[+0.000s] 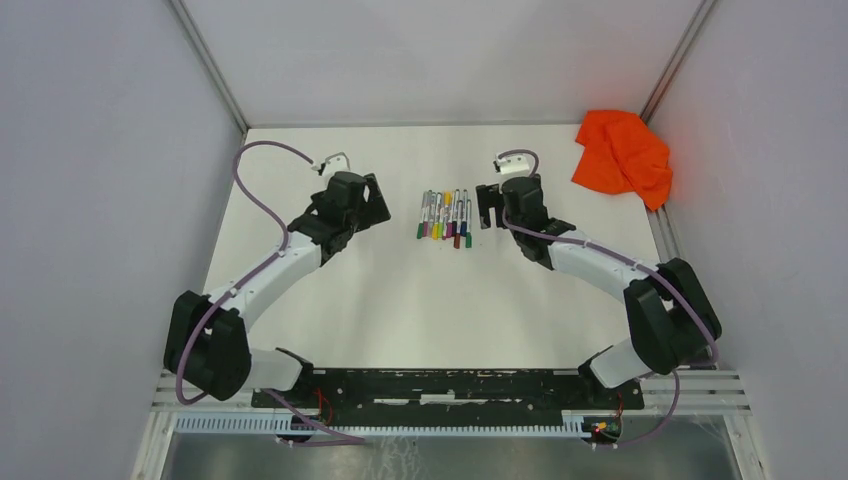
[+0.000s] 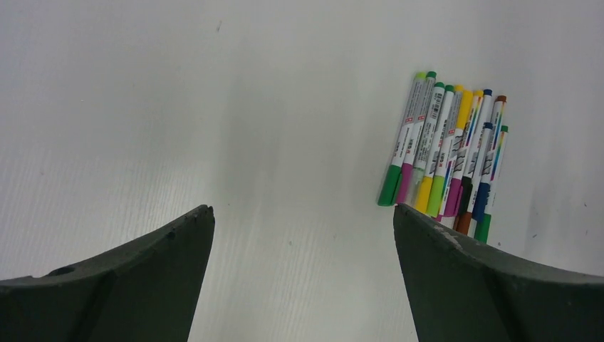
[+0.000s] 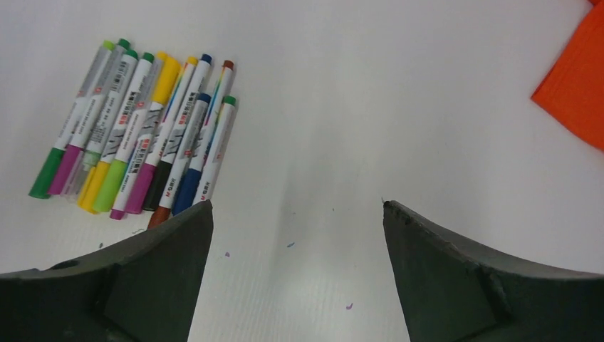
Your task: Open the pen caps
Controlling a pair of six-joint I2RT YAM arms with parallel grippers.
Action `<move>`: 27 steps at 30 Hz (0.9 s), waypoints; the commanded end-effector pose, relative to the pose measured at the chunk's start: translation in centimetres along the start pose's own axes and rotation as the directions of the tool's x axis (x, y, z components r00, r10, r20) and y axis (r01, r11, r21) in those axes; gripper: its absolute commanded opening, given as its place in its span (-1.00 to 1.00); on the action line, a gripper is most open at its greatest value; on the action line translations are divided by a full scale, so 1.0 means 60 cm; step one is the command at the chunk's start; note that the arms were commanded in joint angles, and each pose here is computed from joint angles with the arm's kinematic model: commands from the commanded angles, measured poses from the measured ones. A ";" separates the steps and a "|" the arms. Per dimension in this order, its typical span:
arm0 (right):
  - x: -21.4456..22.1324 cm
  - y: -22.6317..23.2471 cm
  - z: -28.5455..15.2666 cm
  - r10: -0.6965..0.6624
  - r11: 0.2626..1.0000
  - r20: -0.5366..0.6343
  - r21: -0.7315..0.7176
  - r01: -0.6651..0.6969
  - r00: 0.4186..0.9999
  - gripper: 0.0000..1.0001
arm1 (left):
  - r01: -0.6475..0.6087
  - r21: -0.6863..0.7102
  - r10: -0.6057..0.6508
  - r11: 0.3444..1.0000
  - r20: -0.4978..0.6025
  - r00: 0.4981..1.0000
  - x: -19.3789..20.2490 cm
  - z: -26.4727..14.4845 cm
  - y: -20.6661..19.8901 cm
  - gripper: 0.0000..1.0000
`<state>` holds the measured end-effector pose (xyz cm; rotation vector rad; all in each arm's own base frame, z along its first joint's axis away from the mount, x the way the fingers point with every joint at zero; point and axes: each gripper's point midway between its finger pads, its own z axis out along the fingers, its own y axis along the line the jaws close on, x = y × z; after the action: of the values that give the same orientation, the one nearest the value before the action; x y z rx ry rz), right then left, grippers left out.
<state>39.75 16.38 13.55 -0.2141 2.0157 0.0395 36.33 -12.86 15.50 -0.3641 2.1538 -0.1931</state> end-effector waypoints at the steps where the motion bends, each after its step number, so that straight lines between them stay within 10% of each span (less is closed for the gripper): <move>1: 0.004 -0.006 0.020 0.005 0.997 -0.048 0.076 -0.001 0.999 0.88 | 0.058 -0.042 -0.057 0.997 0.019 0.998 -0.021 -0.005 -0.010 1.00; 27: 0.035 0.083 0.124 0.050 0.997 -0.207 -0.042 -0.060 0.977 0.37 | 0.066 -0.047 -0.067 0.997 -0.006 0.998 -0.011 0.001 -0.019 0.97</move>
<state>43.86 20.88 7.44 -0.2121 2.2352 0.0733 36.23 -13.42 14.05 -0.4126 2.2205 -0.1451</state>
